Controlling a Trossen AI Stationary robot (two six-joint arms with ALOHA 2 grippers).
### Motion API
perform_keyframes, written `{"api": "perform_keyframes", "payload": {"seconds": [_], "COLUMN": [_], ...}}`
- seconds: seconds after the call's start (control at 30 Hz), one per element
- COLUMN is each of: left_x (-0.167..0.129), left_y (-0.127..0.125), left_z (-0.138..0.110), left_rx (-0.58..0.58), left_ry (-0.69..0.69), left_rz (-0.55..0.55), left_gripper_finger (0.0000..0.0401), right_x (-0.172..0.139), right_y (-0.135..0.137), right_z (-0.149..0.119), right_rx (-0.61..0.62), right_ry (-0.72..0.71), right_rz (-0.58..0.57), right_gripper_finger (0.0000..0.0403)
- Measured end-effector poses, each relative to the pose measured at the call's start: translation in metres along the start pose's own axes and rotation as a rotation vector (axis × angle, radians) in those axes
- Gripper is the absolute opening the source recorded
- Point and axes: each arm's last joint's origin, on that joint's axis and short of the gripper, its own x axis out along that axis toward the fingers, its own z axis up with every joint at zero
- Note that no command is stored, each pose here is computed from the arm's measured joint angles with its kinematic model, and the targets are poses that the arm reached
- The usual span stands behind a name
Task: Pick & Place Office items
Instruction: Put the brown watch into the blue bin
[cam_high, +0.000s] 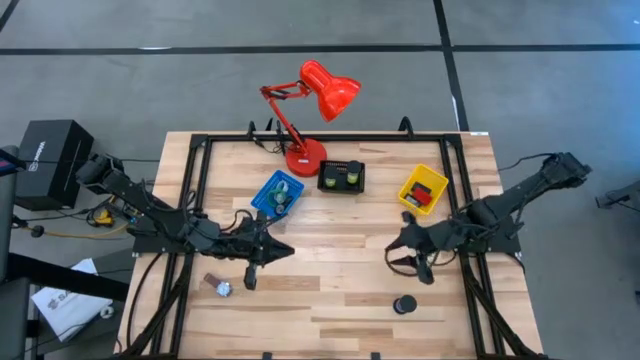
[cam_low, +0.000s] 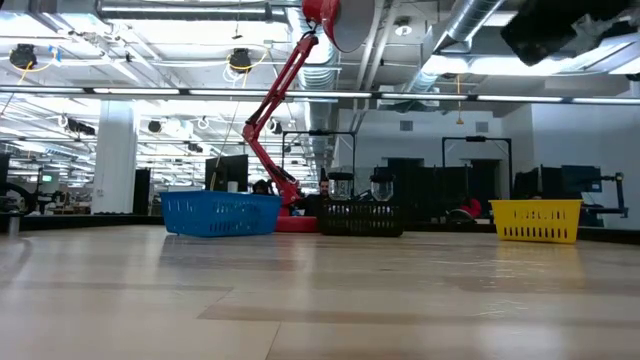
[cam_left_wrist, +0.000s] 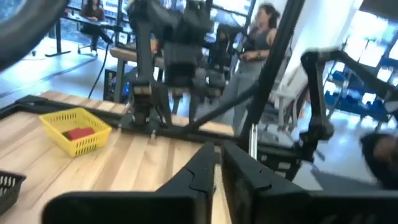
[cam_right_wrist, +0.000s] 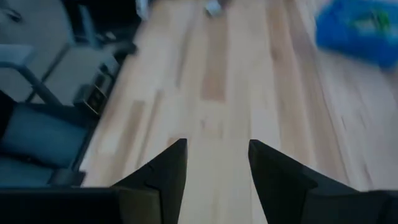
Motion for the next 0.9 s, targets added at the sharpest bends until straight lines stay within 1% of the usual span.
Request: {"api": "perform_keyframes", "payload": {"seconds": [0.07,0.13,0.2,0.27,0.33,0.4,0.5,0.6,0.7,0.77,0.8,0.9], "left_x": [0.001,0.003,0.006,0.008,0.01,0.013,0.019,0.022,0.012,0.002,-0.005,-0.019], "left_y": [-0.002,-0.001,0.001,0.002,0.004,0.007,0.008,0.01,0.012,0.015,0.018,0.023], "left_z": [0.008,0.015,0.021,0.028,0.033,0.035,0.027,0.005,-0.016,-0.026,-0.029,-0.036], "left_rx": [-0.017,0.002,0.03,0.055,0.056,0.044,0.06,0.117,0.178,0.168,0.149,0.06], "left_ry": [-0.022,-0.025,0.002,0.055,0.133,0.23,0.373,0.538,0.787,0.948,1.025,1.16], "left_rz": [-0.003,0.01,0.032,0.059,0.098,0.146,0.207,0.243,0.213,0.221,0.252,0.337], "left_gripper_finger": [0.004,0.0063,0.0086,0.0105,0.0119,0.0127,0.0128,0.0124,0.0123,0.0123,0.0123,0.0122], "right_x": [0.007,0.013,0.017,0.019,0.021,0.023,0.025,0.026,0.025,0.026,0.026,0.026], "right_y": [0.001,0.0,-0.004,-0.009,-0.015,-0.021,-0.029,-0.036,-0.043,-0.046,-0.047,-0.051], "right_z": [-0.005,-0.009,-0.013,-0.017,-0.02,-0.023,-0.024,-0.022,-0.02,-0.02,-0.02,-0.02], "right_rx": [-0.064,-0.12,-0.173,-0.186,-0.167,-0.145,-0.133,-0.118,-0.114,-0.112,-0.111,-0.109], "right_ry": [-0.093,-0.202,-0.29,-0.342,-0.362,-0.353,-0.334,-0.343,-0.351,-0.344,-0.343,-0.337], "right_rz": [0.042,0.065,0.084,0.09,0.086,0.064,0.024,-0.007,-0.031,-0.029,-0.023,-0.001], "right_gripper_finger": [0.0163,0.0163,0.0163,0.0163,0.0163,0.0163,0.0163,0.0163,0.0163,0.0163,0.0163,0.0163]}}
